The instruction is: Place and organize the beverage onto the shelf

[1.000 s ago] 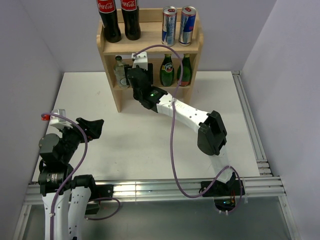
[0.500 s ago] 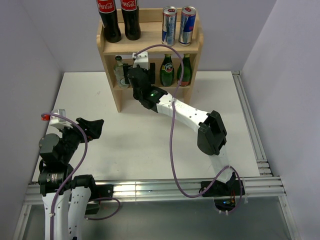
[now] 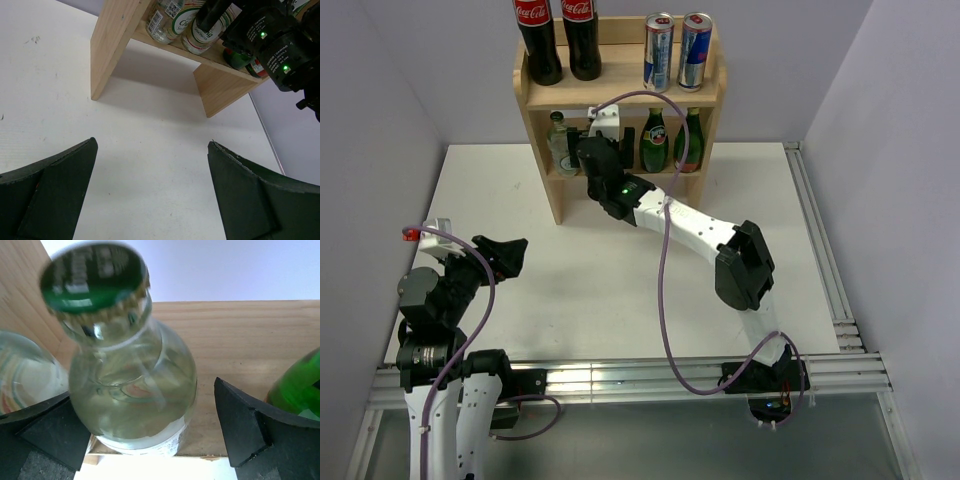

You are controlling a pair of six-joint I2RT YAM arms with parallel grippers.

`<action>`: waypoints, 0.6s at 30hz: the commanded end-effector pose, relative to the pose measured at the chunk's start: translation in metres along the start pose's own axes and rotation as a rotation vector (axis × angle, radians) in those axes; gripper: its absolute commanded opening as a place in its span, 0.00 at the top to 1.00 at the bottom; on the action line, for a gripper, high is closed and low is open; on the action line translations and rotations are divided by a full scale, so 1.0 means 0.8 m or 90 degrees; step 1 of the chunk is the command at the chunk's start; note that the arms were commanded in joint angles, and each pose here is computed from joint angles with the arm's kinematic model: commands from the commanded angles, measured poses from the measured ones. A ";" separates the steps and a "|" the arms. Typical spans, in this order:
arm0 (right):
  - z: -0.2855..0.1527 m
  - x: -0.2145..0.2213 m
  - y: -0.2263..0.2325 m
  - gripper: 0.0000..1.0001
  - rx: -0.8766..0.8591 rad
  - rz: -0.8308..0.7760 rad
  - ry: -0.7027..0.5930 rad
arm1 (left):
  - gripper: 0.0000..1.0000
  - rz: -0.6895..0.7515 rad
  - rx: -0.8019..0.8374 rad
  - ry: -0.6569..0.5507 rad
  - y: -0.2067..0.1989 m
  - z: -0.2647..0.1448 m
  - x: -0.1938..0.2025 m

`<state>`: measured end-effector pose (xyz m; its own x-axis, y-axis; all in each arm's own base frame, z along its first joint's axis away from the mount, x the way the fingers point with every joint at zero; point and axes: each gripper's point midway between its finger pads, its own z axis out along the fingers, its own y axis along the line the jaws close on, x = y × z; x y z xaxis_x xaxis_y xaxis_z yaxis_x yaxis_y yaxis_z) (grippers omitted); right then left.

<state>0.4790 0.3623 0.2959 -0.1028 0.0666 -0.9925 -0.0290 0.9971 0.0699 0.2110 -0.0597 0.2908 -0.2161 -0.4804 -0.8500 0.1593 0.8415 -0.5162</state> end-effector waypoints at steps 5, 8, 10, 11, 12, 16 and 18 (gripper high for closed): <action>-0.016 -0.037 -0.018 0.00 0.003 0.047 -0.031 | 0.01 0.020 0.017 -0.018 -0.006 -0.001 -0.008; -0.022 -0.042 -0.021 0.00 -0.003 0.050 -0.031 | 0.01 0.020 0.017 -0.019 -0.006 -0.001 -0.009; -0.024 -0.041 -0.021 0.00 -0.008 0.049 -0.029 | 0.01 0.021 0.018 -0.021 -0.006 -0.002 -0.009; -0.024 -0.040 -0.022 0.00 -0.009 0.050 -0.026 | 0.01 0.021 0.018 -0.019 -0.006 -0.002 -0.008; -0.025 -0.038 -0.020 0.00 -0.015 0.048 -0.023 | 0.01 0.021 0.016 -0.020 -0.006 -0.002 -0.009; -0.026 -0.031 -0.016 0.00 -0.031 0.041 -0.013 | 0.01 0.021 0.016 -0.020 -0.006 -0.002 -0.009; -0.027 -0.030 -0.014 0.00 -0.035 0.041 -0.011 | 0.01 0.021 0.017 -0.022 -0.006 -0.002 -0.009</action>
<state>0.4663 0.3583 0.2877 -0.1307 0.0707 -0.9889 -0.0704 0.9943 0.0803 0.2110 -0.0597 0.2907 -0.2164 -0.4804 -0.8499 0.1591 0.8415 -0.5162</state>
